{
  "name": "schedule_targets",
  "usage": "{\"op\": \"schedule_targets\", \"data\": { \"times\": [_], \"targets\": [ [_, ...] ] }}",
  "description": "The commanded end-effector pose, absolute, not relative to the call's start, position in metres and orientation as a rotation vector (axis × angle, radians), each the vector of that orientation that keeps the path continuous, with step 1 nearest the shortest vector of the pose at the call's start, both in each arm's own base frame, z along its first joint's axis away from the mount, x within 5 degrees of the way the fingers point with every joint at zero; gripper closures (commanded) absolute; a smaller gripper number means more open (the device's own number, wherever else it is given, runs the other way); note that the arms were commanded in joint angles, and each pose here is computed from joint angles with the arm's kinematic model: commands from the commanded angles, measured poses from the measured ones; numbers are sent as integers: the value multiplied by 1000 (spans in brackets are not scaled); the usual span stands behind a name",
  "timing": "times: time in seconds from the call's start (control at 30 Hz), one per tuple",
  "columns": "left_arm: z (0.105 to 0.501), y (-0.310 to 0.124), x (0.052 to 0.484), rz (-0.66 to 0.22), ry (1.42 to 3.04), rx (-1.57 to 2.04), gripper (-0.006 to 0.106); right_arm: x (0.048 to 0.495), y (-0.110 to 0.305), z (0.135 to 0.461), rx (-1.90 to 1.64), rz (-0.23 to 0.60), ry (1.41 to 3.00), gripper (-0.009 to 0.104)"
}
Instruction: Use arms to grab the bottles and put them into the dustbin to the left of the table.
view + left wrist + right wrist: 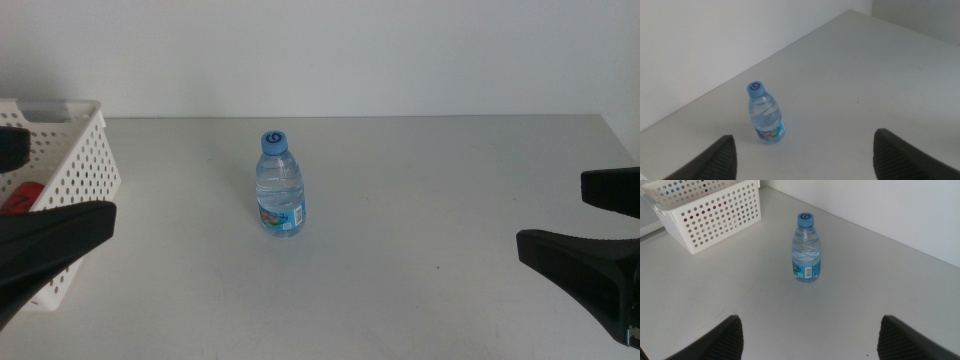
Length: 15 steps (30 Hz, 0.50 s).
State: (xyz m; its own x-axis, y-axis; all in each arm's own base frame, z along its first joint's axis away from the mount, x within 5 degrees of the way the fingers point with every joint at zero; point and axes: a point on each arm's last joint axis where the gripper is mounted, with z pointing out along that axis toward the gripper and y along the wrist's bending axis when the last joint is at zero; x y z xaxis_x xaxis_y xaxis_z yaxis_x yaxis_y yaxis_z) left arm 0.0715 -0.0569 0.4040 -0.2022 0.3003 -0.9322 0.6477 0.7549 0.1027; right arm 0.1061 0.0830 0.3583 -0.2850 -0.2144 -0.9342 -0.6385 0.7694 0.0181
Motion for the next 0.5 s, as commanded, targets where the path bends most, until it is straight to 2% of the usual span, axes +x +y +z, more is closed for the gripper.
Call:
{"op": "schedule_targets", "data": {
  "times": [0.0, 0.07, 0.17, 0.4, 0.47],
  "targets": [
    [417, -59, 74, -395, 1712, 702, 7, 108, 83, 372, -621, 484, 1767, 23],
    [420, -58, 75, -371, 1676, 696, 7, 108, 83, 372, -621, 484, 1767, 23],
    [420, -59, 83, -284, 1614, 703, 7, 108, 83, 372, -620, 484, 1766, 23],
    [405, -84, 105, -387, 1409, 632, 7, 108, 83, 372, -620, 485, 1766, 23],
    [389, -90, 111, -418, 1405, 621, 7, 108, 83, 372, -620, 485, 1766, 23]
  ]
}}
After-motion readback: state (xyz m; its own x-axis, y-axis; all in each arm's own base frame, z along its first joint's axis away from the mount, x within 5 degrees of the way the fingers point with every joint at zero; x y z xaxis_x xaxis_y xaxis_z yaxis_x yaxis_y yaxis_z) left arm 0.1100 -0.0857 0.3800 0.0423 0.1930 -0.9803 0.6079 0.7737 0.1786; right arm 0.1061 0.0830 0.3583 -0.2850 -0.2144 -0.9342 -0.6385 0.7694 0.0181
